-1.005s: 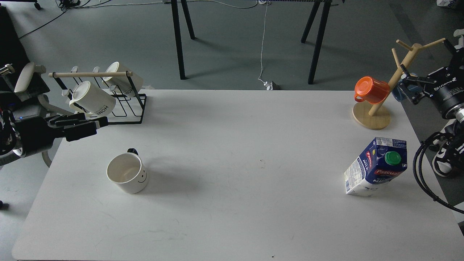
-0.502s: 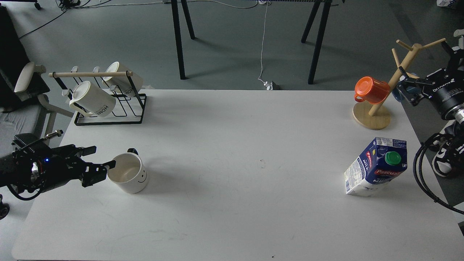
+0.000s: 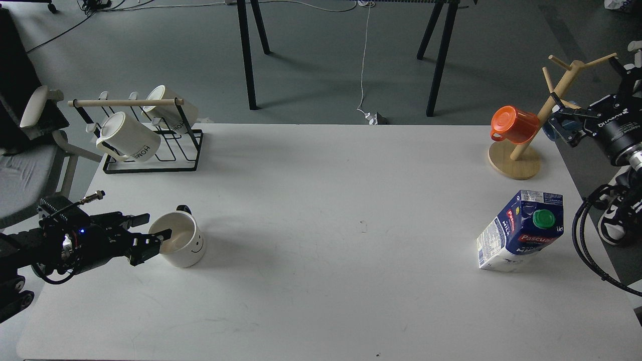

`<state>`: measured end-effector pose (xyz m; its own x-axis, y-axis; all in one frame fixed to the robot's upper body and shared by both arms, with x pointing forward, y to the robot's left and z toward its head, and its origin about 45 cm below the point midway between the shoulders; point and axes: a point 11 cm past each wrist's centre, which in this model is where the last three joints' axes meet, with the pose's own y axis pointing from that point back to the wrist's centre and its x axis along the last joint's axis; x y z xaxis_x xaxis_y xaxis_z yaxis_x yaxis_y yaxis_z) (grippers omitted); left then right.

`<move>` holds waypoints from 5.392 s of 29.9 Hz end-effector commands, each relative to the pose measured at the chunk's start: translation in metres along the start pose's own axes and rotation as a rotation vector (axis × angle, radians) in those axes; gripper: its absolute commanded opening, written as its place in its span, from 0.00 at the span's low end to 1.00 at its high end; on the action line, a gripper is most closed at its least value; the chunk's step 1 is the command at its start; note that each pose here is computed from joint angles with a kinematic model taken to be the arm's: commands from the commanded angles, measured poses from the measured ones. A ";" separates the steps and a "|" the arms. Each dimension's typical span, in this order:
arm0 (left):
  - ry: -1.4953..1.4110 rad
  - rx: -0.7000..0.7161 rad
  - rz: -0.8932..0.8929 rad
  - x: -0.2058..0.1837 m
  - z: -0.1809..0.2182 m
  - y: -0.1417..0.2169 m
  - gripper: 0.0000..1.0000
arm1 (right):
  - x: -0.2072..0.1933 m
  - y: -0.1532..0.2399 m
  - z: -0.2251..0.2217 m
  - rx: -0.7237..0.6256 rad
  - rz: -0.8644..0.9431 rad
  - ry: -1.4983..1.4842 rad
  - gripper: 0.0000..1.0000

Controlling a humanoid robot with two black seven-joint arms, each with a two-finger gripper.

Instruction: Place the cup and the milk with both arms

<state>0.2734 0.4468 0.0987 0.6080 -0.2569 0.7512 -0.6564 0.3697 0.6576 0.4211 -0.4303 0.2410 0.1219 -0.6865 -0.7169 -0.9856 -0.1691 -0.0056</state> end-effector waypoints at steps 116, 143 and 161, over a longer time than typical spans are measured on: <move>1.011 -0.898 0.535 0.348 0.171 -0.005 0.89 | 0.043 0.070 -0.121 0.219 0.156 0.119 1.00; 1.897 -1.030 0.807 0.263 0.029 0.015 1.00 | 0.068 0.271 0.098 0.015 0.449 -0.513 1.00; 1.850 -0.985 0.835 0.262 0.011 0.033 1.00 | 0.030 0.252 0.206 -0.089 0.310 -0.568 1.00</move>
<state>0.4079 0.3745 0.3161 0.4098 0.7616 -0.5021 -0.9025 0.2584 -0.3447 0.1419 -0.3487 0.0716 -0.2940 -0.2298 -0.9278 -0.9422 -0.0937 0.3218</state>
